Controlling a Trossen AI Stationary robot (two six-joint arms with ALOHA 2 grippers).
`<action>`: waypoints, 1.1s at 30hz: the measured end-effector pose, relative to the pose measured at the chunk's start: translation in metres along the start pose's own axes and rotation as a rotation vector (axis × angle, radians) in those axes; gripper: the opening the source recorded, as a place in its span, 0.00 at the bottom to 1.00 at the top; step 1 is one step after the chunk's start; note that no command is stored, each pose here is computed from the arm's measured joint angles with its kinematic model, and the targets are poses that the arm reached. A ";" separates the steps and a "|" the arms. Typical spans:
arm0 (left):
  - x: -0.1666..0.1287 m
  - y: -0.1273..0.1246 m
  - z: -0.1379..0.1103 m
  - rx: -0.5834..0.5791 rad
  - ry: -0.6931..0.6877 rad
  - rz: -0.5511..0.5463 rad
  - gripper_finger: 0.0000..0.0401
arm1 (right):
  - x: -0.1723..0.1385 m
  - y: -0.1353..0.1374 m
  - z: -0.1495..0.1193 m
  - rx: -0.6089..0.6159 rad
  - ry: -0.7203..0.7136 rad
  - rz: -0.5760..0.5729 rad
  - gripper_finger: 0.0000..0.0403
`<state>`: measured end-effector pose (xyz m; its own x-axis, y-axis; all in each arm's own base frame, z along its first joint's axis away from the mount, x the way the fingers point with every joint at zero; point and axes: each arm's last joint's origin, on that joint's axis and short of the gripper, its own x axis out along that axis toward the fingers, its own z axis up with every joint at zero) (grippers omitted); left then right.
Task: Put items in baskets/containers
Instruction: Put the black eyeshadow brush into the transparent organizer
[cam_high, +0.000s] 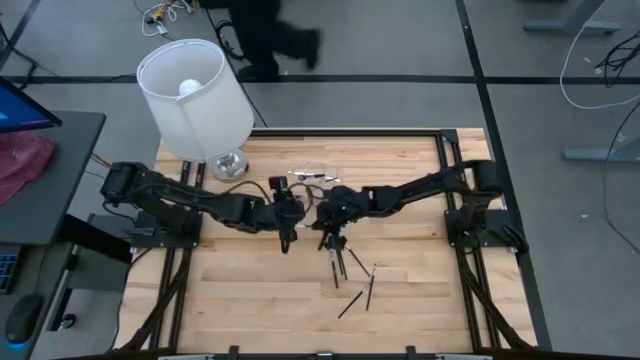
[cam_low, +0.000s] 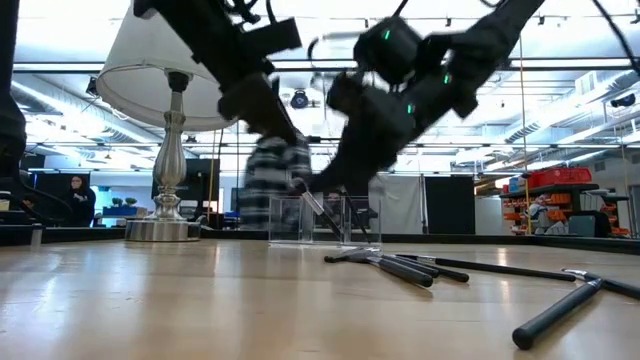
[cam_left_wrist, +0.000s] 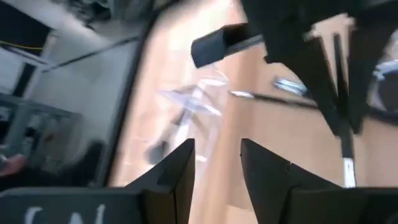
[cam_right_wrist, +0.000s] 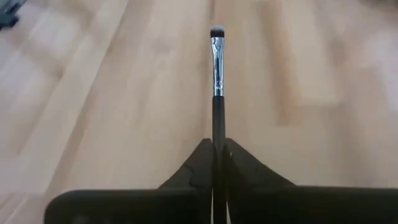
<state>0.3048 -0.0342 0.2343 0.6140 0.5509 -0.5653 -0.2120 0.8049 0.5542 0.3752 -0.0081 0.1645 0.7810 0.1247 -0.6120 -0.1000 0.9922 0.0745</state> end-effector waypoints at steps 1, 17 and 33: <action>-0.005 0.005 0.002 -0.012 -0.014 0.019 0.32 | -0.012 -0.002 0.005 -0.011 0.013 -0.044 0.04; -0.042 0.031 -0.042 -0.393 -0.339 0.154 0.29 | -0.148 -0.055 -0.043 -0.057 -0.774 -0.086 0.04; 0.026 0.039 -0.057 -0.518 -0.889 -0.272 0.29 | -0.067 -0.060 -0.015 -0.044 -0.677 0.215 0.04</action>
<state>0.2692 0.0243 0.2063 0.9798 0.1481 0.1341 -0.1535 0.9877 0.0307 0.3195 -0.0763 0.1893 0.9512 0.3062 0.0374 -0.3084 0.9462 0.0976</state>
